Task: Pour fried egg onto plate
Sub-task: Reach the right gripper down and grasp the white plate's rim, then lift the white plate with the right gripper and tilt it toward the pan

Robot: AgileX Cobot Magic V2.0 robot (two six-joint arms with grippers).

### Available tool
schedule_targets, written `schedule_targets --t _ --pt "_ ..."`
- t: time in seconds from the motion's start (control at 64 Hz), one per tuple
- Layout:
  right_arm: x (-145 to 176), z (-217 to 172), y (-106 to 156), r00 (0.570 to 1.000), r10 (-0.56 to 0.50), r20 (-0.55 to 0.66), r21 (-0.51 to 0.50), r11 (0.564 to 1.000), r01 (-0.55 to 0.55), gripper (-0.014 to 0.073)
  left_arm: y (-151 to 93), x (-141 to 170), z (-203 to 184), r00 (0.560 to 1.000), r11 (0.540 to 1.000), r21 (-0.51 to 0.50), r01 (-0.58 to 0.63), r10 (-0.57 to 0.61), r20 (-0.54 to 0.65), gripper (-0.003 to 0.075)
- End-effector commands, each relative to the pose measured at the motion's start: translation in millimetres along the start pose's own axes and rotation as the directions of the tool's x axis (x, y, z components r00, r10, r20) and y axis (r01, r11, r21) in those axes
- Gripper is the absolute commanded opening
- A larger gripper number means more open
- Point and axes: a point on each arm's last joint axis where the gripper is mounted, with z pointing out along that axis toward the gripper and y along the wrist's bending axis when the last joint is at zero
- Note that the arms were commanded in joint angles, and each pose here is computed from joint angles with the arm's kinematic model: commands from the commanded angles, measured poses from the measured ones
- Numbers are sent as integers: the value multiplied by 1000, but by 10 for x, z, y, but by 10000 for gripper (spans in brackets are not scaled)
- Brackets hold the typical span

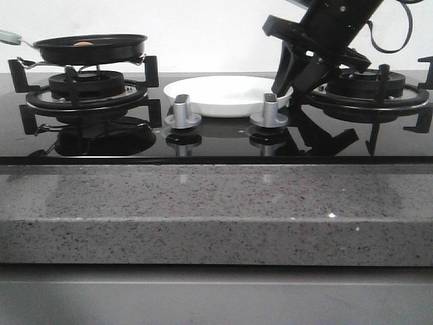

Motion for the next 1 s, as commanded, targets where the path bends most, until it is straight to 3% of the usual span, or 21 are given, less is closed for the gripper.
schedule_targets --t 0.0,0.328,0.688,0.985 --pt "-110 -293 145 996 -30 85 -25 999 32 205 -11 -155 -43 995 1000 5 11 -11 97 440" --pt "-141 -298 140 993 -29 118 -17 999 32 -71 -11 -155 -43 995 1000 5 11 -11 97 440" --pt "-184 -800 350 978 -76 196 -26 996 83 -67 -10 -155 -43 995 1000 4 9 -10 97 440" --pt "371 -1379 533 944 -120 306 6 992 124 -67 -10 -155 -43 995 1000 4 9 -10 97 440"
